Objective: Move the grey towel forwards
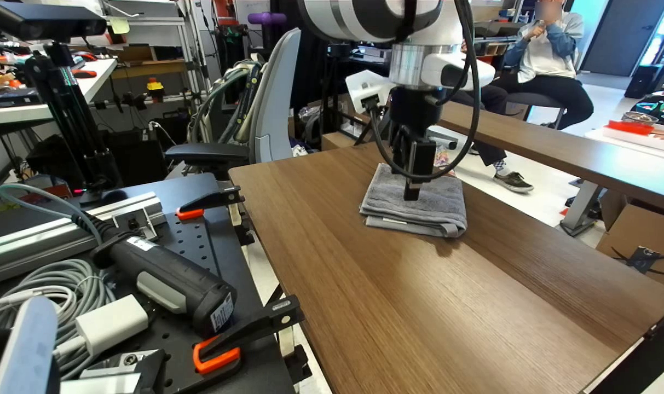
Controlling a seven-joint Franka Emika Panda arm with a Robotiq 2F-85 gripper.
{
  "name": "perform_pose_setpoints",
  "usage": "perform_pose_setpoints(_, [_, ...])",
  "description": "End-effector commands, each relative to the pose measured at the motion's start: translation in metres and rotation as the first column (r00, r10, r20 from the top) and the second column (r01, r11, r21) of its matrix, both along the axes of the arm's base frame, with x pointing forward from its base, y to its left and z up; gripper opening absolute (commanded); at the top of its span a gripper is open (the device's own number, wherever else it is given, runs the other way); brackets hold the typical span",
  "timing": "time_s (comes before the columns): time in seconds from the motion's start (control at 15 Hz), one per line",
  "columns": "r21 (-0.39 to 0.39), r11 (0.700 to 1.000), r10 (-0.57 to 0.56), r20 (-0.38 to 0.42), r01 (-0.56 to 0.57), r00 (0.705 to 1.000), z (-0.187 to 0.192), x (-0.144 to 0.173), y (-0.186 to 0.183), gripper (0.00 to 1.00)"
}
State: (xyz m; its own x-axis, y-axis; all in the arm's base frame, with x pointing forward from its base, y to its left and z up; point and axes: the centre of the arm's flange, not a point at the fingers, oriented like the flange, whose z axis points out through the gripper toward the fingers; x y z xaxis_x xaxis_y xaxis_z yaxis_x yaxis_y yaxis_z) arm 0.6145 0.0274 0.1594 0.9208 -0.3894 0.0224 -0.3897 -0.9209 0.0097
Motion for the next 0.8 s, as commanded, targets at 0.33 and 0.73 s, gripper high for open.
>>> perform_pose_setpoints(0.33, [-0.006, 1.0, 0.028, -0.063, -0.028, 0.998, -0.045, -0.005, 0.009, 1.0])
perform_pose_setpoints(0.73, [0.004, 0.997, 0.074, -0.129, -0.074, 0.989, -0.056, -0.033, 0.004, 1.0])
